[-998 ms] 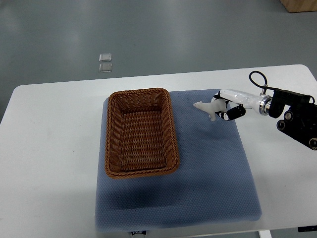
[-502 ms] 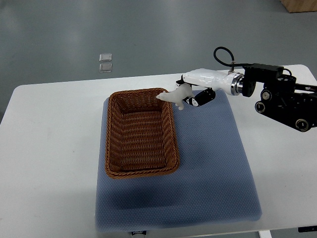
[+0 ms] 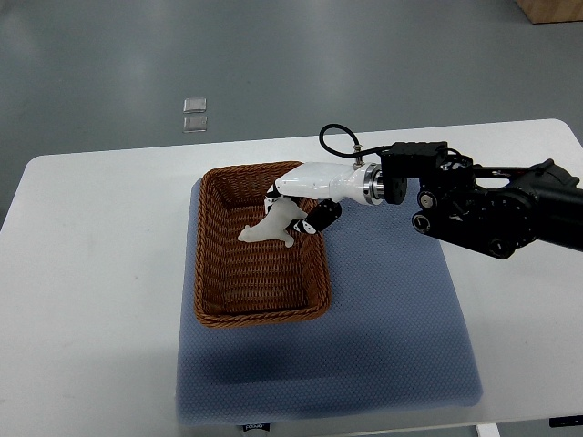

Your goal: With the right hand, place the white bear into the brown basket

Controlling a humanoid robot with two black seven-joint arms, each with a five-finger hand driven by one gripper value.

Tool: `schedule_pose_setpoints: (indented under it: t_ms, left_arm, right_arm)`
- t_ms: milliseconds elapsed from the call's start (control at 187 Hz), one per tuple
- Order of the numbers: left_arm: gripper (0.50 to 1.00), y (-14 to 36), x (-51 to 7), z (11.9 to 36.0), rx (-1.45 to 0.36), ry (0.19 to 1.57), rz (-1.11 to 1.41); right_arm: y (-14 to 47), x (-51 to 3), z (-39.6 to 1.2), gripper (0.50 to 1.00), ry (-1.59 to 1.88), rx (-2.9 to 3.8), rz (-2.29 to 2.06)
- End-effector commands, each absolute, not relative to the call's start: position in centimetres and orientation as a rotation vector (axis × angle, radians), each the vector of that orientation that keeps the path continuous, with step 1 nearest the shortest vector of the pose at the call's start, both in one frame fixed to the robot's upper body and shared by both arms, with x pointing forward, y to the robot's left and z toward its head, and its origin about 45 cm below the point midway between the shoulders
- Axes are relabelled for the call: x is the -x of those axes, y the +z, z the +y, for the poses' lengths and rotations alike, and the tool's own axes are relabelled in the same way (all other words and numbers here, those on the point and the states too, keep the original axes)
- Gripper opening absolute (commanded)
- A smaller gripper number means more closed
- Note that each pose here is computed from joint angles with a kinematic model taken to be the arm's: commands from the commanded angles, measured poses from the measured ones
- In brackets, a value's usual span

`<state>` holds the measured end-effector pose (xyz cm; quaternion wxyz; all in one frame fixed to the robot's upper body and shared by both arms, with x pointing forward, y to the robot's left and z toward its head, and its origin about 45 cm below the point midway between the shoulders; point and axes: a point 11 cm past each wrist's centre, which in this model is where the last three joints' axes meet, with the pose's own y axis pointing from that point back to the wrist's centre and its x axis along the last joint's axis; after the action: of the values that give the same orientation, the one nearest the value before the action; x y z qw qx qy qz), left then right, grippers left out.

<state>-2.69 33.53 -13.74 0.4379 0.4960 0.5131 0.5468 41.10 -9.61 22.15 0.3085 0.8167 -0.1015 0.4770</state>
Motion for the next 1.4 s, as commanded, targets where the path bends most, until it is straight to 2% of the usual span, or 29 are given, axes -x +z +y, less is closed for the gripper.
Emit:
schedule_pose_setpoints:
  t_ms: [0,341,544,667,838,1003,1115,1393]
  left_arm:
    - [1.000,-13.7,2.7,33.5,-1.234,1.359,1.275]
    - [1.000,-13.7,2.7,33.5,-1.234,1.359,1.275]
    - [1.000,-13.7,2.7,33.5,-1.234,1.359,1.275]
    - [1.000,-13.7,2.7,33.5,-1.233,1.360,1.276]
    - [1.000,-13.7,2.7,33.5,-1.234,1.359,1.275]
    - [1.000,-13.7,2.7,33.5,-1.233,1.360,1.276]
    - [1.000,-13.7,2.7,33.5,-1.234,1.359,1.275]
    - [1.000,-13.7,2.7,33.5,-1.233,1.360,1.276]
  right_arm:
    - [22.4,-41.2,-9.6,0.819,1.266,-2.158,-0.276]
    - [24.2,-43.2,-11.2,0.874,1.302,-2.127,-0.438]
    - [27.0,-44.9,-12.9,0.874,1.273,-2.161,-0.623]
    - [27.2,-45.9,-15.6,0.874,1.142,-2.193,-0.787]
    - [26.3,-47.8,-20.9,0.874,0.771,-2.293,-1.207]
    - [23.1,-48.5,-27.8,0.874,0.270,-2.276,-1.678]
    - [21.1,-48.2,-30.8,0.887,0.016,-2.220,-1.886]
    - [18.2,-46.8,-32.9,0.913,-0.318,-2.175,-2.083]
